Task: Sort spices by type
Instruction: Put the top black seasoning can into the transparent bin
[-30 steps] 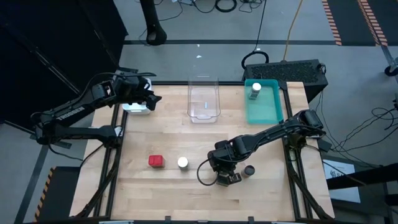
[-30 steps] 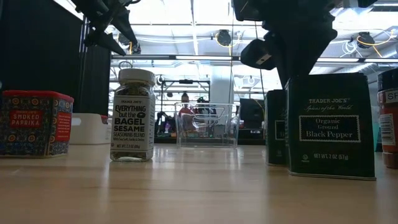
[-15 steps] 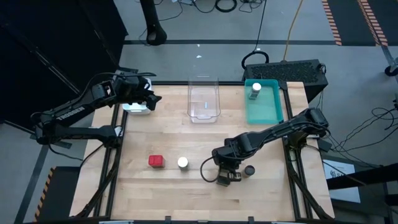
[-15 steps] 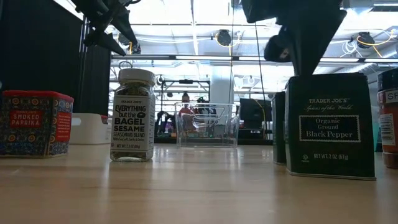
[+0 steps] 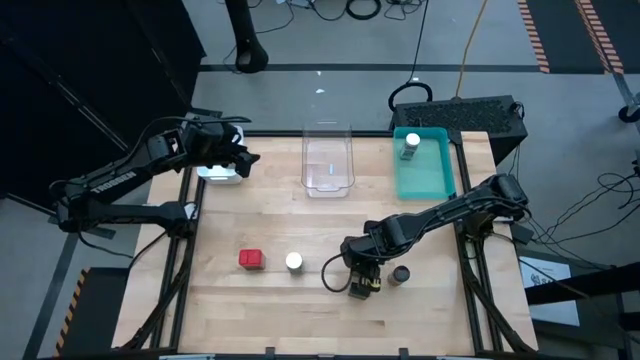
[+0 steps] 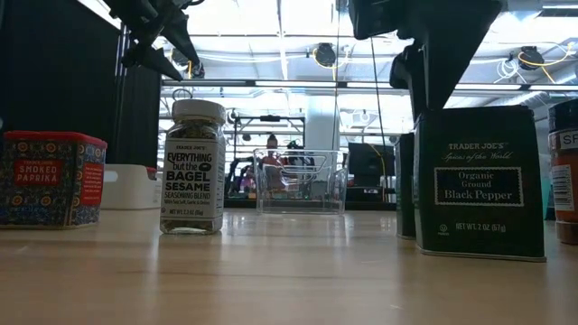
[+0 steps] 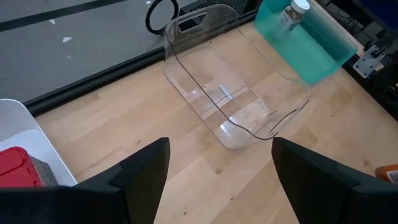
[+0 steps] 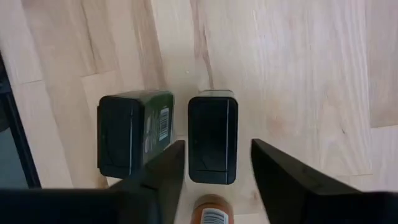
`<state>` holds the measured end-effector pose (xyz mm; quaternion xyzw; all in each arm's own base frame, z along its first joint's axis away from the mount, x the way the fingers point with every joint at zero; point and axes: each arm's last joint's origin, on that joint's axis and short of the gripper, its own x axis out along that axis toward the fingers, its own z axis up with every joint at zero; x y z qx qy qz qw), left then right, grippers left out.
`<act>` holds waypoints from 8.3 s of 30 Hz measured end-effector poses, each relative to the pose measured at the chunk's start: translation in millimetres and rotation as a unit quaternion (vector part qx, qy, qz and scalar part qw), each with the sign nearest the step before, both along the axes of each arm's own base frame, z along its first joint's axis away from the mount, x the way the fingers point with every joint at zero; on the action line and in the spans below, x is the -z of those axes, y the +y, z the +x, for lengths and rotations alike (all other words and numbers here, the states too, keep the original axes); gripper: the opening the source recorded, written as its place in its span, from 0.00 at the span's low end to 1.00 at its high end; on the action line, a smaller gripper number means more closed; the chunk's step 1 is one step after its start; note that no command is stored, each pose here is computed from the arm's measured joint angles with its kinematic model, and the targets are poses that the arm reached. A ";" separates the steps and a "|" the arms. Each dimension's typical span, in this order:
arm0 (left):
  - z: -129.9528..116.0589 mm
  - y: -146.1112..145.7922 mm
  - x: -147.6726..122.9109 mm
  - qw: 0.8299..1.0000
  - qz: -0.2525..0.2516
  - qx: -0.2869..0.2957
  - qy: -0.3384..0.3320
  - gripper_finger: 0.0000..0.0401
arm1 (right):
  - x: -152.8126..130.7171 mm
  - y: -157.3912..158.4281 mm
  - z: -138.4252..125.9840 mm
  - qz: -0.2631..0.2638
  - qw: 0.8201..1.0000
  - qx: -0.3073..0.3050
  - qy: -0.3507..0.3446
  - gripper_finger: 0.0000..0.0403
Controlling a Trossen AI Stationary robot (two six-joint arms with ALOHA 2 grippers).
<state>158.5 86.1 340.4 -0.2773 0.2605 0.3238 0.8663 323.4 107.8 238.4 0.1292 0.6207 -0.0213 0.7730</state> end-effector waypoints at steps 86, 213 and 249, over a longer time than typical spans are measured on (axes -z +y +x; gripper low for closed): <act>0.6 0.3 -0.9 1.000 0.007 0.004 -0.003 0.72 | -94.1 -137.9 19.5 -0.098 0.993 -0.047 -0.048 0.25; -41.3 -17.8 -30.4 0.986 0.022 -0.097 -0.136 0.72 | -106.3 -261.4 57.2 -0.067 0.983 0.055 -0.159 0.27; -41.8 -17.4 -30.3 0.987 0.037 -0.098 -0.125 0.72 | -2.6 -274.1 90.0 -0.010 0.993 0.119 0.023 0.00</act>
